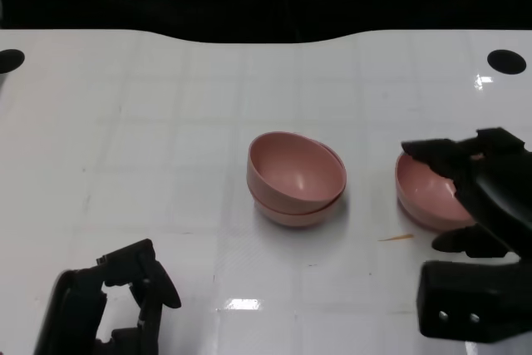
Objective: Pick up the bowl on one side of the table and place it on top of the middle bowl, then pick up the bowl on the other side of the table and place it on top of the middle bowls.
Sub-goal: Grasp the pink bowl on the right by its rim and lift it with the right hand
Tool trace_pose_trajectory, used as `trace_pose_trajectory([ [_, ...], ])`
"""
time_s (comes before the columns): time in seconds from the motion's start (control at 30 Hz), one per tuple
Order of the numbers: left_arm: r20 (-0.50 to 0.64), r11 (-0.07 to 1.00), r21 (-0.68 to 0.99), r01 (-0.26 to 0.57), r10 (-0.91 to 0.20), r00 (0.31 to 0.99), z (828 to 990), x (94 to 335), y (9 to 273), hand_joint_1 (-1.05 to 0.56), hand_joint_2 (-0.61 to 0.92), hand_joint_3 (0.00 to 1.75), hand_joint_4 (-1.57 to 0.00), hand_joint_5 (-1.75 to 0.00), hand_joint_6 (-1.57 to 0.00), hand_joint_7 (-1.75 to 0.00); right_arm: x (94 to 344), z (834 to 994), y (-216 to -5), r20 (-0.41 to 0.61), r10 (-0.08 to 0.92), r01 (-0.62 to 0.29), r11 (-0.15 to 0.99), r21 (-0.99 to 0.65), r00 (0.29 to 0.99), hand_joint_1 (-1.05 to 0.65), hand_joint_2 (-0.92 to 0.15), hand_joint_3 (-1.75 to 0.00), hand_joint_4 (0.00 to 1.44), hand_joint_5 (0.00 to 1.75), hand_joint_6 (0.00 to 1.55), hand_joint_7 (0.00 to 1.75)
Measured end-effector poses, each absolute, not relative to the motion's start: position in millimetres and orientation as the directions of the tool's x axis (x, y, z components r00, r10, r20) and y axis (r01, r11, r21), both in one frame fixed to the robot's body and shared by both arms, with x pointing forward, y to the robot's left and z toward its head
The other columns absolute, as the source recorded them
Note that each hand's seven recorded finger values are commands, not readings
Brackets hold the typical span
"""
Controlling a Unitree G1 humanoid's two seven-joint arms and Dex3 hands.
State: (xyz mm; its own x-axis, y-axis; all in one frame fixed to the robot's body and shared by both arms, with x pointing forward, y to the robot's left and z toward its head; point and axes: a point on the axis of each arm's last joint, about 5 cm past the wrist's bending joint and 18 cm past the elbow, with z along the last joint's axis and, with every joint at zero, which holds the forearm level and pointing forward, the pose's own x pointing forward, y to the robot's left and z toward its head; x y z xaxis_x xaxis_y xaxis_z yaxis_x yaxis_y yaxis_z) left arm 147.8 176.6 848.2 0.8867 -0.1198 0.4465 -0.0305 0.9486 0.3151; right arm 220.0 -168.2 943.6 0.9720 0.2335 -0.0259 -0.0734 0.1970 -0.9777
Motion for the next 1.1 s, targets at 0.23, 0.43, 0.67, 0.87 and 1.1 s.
trace_pose_trajectory([
  [0.23,0.447,0.948,0.316,-0.032,-0.119,0.887,848.3,147.4,177.0,0.04,0.31,1.54,-0.90,-1.75,-0.84,-1.53,226.3,939.5,-164.0,-0.091,0.195,-0.121,0.148,-0.982,0.977,-0.53,-0.80,0.00,0.34,0.24,0.39,0.02],
  [0.43,0.447,0.948,0.317,-0.032,-0.119,0.887,848.4,147.5,177.2,0.04,0.31,1.54,-0.90,-1.75,-0.84,-1.53,229.9,933.3,-166.2,-0.123,0.175,-0.148,0.132,-0.980,0.977,-0.54,-0.81,0.00,0.37,0.20,0.39,0.01],
  [0.67,0.443,0.947,0.321,-0.024,-0.128,0.887,848.4,147.6,177.0,0.05,0.31,1.55,-0.89,-1.75,-0.84,-1.53,240.6,924.2,-165.1,-0.211,0.166,-0.232,0.119,-0.965,0.963,-0.50,-0.86,-0.01,0.35,0.13,0.32,0.00],
  [0.87,0.441,0.946,0.324,-0.022,-0.131,0.888,848.1,147.3,176.9,0.04,0.31,1.54,-0.89,-1.75,-0.84,-1.53,246.7,919.0,-161.8,-0.249,0.167,-0.268,0.099,-0.958,0.954,-0.47,-0.87,-0.01,0.37,0.10,0.33,0.00],
  [1.1,0.443,0.945,0.325,-0.021,-0.132,0.887,848.3,147.6,176.8,0.04,0.32,1.53,-0.89,-1.75,-0.84,-1.53,255.9,907.1,-160.9,-0.286,0.180,-0.303,0.077,-0.950,0.941,-0.38,-0.89,-0.01,0.47,0.11,0.43,0.04],
])
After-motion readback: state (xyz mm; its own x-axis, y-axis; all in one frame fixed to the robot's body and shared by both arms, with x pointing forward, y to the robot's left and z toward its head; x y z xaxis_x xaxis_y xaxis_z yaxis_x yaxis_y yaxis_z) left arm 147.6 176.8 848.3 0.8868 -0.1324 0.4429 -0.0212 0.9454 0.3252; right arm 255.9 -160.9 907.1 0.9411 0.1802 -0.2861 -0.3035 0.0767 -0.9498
